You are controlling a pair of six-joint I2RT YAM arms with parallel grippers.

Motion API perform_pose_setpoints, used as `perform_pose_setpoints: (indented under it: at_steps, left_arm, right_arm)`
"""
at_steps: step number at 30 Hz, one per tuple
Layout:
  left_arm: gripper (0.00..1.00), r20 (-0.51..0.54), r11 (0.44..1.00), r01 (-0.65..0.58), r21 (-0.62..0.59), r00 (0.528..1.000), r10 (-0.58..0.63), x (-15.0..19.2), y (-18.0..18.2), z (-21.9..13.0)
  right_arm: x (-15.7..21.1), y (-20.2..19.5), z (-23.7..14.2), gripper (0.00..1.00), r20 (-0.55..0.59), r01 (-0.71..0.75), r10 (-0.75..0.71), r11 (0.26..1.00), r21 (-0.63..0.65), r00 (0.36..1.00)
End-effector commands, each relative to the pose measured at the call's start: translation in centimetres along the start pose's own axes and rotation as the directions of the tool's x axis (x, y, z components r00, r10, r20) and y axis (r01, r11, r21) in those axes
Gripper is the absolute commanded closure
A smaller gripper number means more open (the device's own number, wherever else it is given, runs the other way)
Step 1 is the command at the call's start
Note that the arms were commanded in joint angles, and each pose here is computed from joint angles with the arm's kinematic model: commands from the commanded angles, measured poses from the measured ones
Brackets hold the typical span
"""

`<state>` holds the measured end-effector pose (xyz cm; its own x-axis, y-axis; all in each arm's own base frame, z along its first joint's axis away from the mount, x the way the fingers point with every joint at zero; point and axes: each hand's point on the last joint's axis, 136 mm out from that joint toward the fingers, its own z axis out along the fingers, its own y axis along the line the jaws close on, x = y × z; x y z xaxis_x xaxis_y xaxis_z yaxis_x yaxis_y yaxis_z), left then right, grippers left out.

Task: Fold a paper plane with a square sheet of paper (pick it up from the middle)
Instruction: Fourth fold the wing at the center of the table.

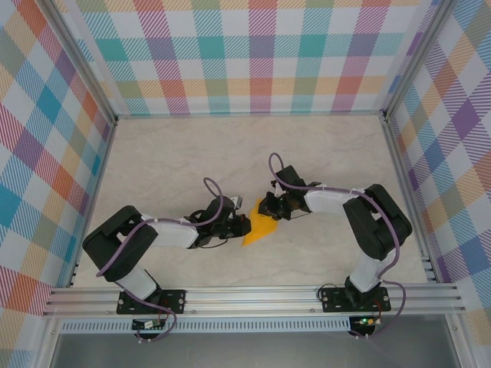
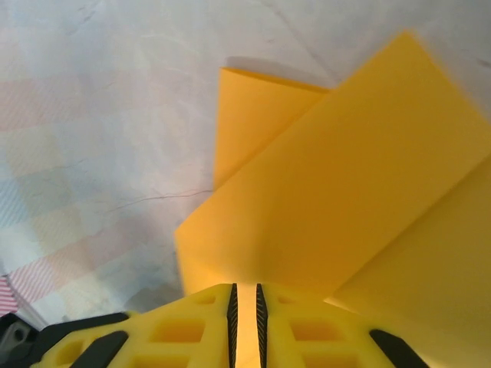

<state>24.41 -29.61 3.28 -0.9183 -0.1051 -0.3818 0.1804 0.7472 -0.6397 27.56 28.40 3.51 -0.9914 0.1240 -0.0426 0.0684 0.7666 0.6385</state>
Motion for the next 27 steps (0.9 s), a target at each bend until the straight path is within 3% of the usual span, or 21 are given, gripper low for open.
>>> perform_pose_setpoints:
  at_steps: [1,9,19,27]
  left_arm:
    - [0.96,0.013,0.999,-0.031,-0.017,0.999,0.031,-0.5,-0.3,0.3]
    - [0.97,0.007,0.999,-0.040,-0.028,0.999,0.040,-0.3,0.0,0.4]
    - [0.98,-0.001,0.999,-0.040,-0.030,0.999,0.040,-0.2,0.0,0.5]
    - [0.93,-0.018,0.998,-0.050,0.048,0.999,0.051,-0.5,-2.3,-0.2]
  right_arm:
    - [0.7,2.2,-0.3,0.84,-0.016,0.049,-0.050,0.995,-0.083,0.999]
    - [1.3,2.0,1.0,0.85,-0.057,0.037,-0.041,0.997,-0.064,0.998]
    - [1.8,-0.9,1.7,0.86,-0.071,-0.005,0.008,0.999,0.051,0.997]
    - [2.0,-2.1,1.7,0.86,-0.059,-0.035,0.040,0.995,0.091,0.997]
